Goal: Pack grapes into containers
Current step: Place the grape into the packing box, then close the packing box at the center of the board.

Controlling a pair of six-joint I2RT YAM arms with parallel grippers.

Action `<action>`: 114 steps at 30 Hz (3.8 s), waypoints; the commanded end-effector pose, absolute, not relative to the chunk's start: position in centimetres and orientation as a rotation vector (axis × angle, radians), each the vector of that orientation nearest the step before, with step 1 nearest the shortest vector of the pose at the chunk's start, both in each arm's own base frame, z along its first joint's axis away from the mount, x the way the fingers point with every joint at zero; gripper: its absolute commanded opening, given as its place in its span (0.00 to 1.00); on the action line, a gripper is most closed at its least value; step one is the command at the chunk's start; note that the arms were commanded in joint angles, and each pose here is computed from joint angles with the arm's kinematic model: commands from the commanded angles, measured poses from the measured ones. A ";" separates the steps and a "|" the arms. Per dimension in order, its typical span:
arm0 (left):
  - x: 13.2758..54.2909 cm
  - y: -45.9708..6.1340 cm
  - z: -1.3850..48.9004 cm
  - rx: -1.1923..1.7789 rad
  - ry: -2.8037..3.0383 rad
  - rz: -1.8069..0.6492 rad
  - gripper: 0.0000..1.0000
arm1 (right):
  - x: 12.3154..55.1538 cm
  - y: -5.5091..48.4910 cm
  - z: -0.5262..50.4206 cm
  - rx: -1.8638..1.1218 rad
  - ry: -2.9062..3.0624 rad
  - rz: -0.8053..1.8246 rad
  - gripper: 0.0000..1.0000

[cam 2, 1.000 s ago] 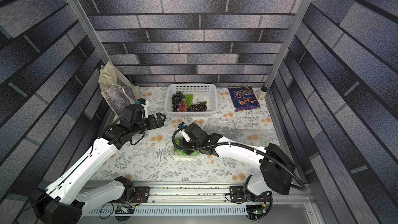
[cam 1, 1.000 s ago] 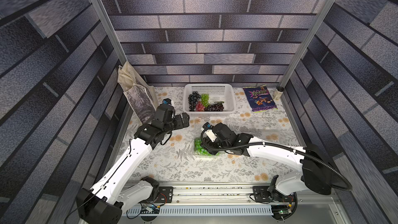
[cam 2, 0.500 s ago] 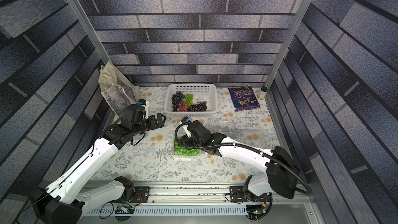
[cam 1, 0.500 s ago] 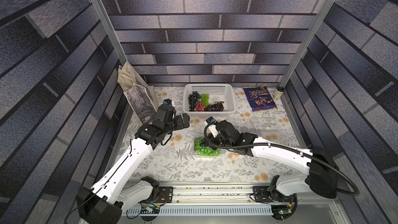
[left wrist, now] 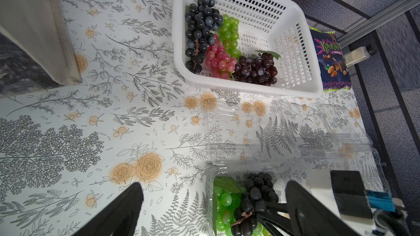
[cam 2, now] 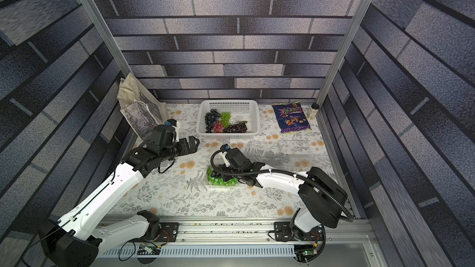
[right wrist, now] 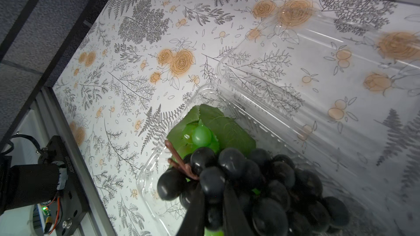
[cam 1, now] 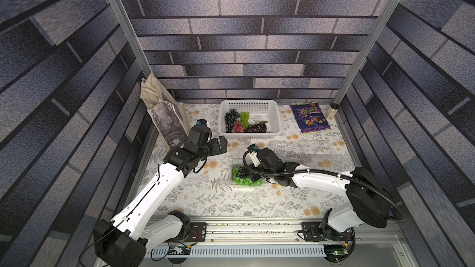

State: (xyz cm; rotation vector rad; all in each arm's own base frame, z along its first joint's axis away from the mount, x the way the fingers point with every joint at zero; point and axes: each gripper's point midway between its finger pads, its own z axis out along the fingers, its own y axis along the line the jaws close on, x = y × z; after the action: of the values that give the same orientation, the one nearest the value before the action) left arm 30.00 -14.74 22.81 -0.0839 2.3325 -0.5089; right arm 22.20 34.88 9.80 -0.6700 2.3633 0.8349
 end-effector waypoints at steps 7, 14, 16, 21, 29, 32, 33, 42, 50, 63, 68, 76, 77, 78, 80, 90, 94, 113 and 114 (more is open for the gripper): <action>29.4 -15.8 20.0 -0.060 2.406 -0.505 1.00 | 20.9 34.5 11.6 -0.656 2.375 0.905 0.40; 28.8 -16.6 18.2 -0.074 2.443 -0.566 1.00 | 22.1 31.8 16.9 -0.569 2.297 0.863 0.55; 28.8 -17.1 17.5 -0.064 2.460 -0.588 0.99 | 23.0 30.6 17.5 -0.501 2.311 0.862 0.59; 29.4 -18.0 16.2 -0.051 2.475 -0.604 0.95 | 25.9 28.0 16.6 -0.313 2.381 0.882 0.60; 30.6 -19.6 14.5 -0.044 2.493 -0.665 0.96 | 29.8 26.6 13.0 -0.092 2.482 0.902 0.61; 30.9 -20.3 13.6 -0.047 2.503 -0.697 0.97 | 30.4 26.8 11.8 -0.086 2.516 0.878 0.62; 31.1 -20.5 13.4 -0.046 2.504 -0.703 0.97 | 30.6 26.9 11.6 -0.089 2.523 0.871 0.62; 32.7 -21.5 12.1 -0.036 2.516 -0.709 0.96 | 32.3 26.6 9.9 -0.090 2.596 0.724 0.63; 33.6 -21.9 11.2 -0.046 2.522 -0.742 0.96 | 32.9 26.5 8.4 -0.061 2.631 0.691 0.66; 34.9 -22.6 10.5 -0.046 2.518 -0.784 0.96 | 33.9 26.8 6.4 -0.022 2.670 0.682 0.67; 35.3 -22.9 10.1 -0.046 2.528 -0.789 0.96 | 34.0 27.3 5.6 -0.021 2.680 0.709 0.67; 35.6 -23.4 9.9 -0.046 2.528 -0.812 0.96 | 34.7 28.9 6.2 -0.022 2.634 0.817 0.66; 35.6 -23.4 9.9 -0.045 2.530 -0.813 0.96 | 34.9 29.1 6.4 -0.028 2.622 0.832 0.66; 35.6 -23.5 9.9 -0.044 2.530 -0.814 0.96 | 34.9 29.2 6.4 -0.024 2.619 0.842 0.66; 35.6 -23.7 9.7 -0.043 2.538 -0.820 0.96 | 35.1 29.7 6.9 -0.038 2.595 0.879 0.65; 35.0 -23.3 9.7 -0.053 2.544 -0.807 0.95 | 35.0 30.5 7.6 -0.039 2.509 0.988 0.65; 34.7 -21.8 11.1 -0.078 2.512 -0.783 0.95 | 34.9 30.4 7.4 -0.034 2.517 0.986 0.65; 33.4 -20.1 7.9 -0.167 2.600 -0.753 0.96 | 34.8 30.7 7.0 -0.027 2.512 1.018 0.65; 33.4 -20.2 7.8 -0.168 2.604 -0.753 0.96 | 34.8 30.7 7.1 -0.029 2.508 1.021 0.65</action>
State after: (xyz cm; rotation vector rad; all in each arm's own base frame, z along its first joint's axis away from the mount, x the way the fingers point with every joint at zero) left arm 33.60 -19.71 8.21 -0.1596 2.5903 -0.7402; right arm 34.87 30.76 7.31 -0.0368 2.5140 0.9934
